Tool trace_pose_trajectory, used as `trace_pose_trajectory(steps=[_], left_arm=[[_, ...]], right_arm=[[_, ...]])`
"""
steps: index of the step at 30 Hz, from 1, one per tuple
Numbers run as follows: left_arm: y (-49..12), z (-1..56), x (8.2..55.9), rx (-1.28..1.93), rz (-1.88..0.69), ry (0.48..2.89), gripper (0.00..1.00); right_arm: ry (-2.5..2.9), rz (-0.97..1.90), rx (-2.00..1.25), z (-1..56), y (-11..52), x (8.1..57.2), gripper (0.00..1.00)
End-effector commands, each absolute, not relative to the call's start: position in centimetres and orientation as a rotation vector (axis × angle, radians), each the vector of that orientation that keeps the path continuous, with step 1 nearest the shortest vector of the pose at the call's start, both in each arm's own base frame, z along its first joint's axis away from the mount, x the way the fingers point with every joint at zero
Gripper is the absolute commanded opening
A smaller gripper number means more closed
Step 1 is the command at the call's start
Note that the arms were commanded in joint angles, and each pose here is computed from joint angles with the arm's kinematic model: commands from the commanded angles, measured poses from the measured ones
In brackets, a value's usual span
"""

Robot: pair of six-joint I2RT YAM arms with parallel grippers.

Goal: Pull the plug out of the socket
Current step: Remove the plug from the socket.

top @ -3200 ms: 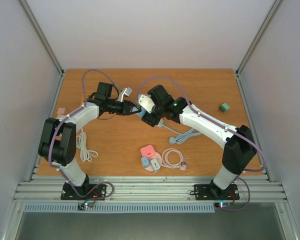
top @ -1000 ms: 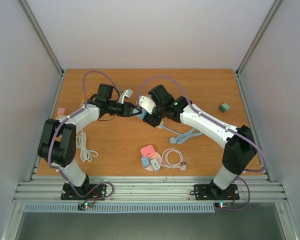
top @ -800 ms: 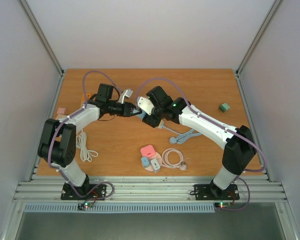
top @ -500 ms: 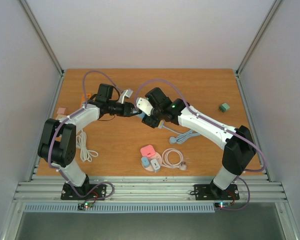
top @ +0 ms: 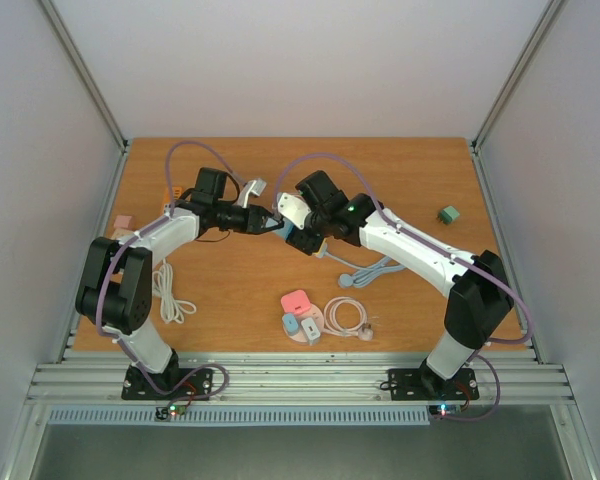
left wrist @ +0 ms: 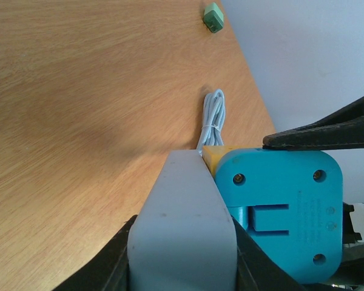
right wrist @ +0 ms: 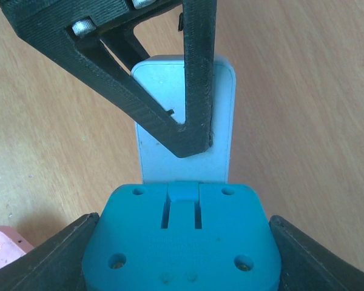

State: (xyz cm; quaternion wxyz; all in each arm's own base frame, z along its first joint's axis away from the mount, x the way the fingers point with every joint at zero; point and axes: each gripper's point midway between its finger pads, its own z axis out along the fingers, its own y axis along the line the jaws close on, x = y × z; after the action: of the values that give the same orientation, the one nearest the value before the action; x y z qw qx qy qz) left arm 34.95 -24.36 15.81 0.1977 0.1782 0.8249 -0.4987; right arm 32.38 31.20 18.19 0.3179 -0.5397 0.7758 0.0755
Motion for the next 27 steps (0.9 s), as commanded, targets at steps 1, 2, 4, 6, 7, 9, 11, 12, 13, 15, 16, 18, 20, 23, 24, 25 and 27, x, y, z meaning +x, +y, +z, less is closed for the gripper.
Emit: trace_pose_trajectory(steps=[1, 2, 4, 6, 7, 9, 11, 12, 13, 15, 16, 18, 20, 23, 24, 25, 27], left_arm=[[-24.6, 17.8, 35.4, 0.578, -1.384, 2.201, 0.01], [-24.5, 17.7, 35.6, 0.560, -1.375, 2.214, 0.01], [-24.4, 17.3, 36.0, 0.525, -1.359, 2.246, 0.00], [-24.3, 17.0, 36.2, 0.504, -1.356, 2.268, 0.00], [-24.3, 16.8, 36.3, 0.493, -1.357, 2.278, 0.00], [-24.3, 16.4, 36.5, 0.475, -1.352, 2.295, 0.01], [-24.1, 16.1, 36.7, 0.460, -1.342, 2.309, 0.00], [-24.1, 16.0, 36.7, 0.456, -1.338, 2.315, 0.00], [-24.1, 16.0, 36.7, 0.453, -1.331, 2.318, 0.00], [-24.0, 15.9, 36.8, 0.449, -1.318, 2.324, 0.00], [-23.9, 15.8, 36.9, 0.446, -1.313, 2.328, 0.00], [-23.9, 15.9, 36.8, 0.450, -1.317, 2.326, 0.00], [-24.0, 16.0, 36.6, 0.467, -1.328, 2.317, 0.00], [-24.2, 16.3, 36.2, 0.506, -1.340, 2.288, 0.01], [-24.2, 16.4, 36.1, 0.521, -1.342, 2.276, 0.00], [-24.3, 16.6, 36.0, 0.531, -1.347, 2.265, 0.00], [-24.3, 16.8, 35.8, 0.548, -1.353, 2.247, 0.01]], right_arm=[[2.054, 0.194, -1.440, 18.8, 30.5, 32.1, 0.55], [2.055, 0.185, -1.439, 18.7, 30.5, 32.2, 0.54], [2.054, 0.163, -1.435, 18.6, 30.4, 32.4, 0.54], [2.049, 0.145, -1.432, 18.6, 30.4, 32.6, 0.54], [2.047, 0.136, -1.427, 18.7, 30.3, 32.7, 0.54], [2.039, 0.122, -1.427, 18.7, 30.4, 32.7, 0.54], [2.026, 0.122, -1.435, 18.8, 30.6, 32.5, 0.53], [2.024, 0.082, -1.430, 18.8, 30.4, 32.7, 0.53], [2.020, 0.069, -1.432, 18.7, 30.4, 32.8, 0.53], [2.009, 0.048, -1.437, 18.6, 30.5, 32.8, 0.53], [2.007, 0.038, -1.440, 18.5, 30.5, 32.8, 0.53], [2.002, 0.032, -1.443, 18.4, 30.6, 32.8, 0.53], [2.001, 0.036, -1.443, 18.5, 30.6, 32.7, 0.53], [2.000, 0.055, -1.450, 18.5, 30.7, 32.5, 0.53], [2.002, 0.066, -1.451, 18.6, 30.7, 32.4, 0.53], [2.004, 0.083, -1.453, 18.6, 30.8, 32.2, 0.52], [2.015, 0.124, -1.454, 18.8, 30.8, 32.0, 0.52]])
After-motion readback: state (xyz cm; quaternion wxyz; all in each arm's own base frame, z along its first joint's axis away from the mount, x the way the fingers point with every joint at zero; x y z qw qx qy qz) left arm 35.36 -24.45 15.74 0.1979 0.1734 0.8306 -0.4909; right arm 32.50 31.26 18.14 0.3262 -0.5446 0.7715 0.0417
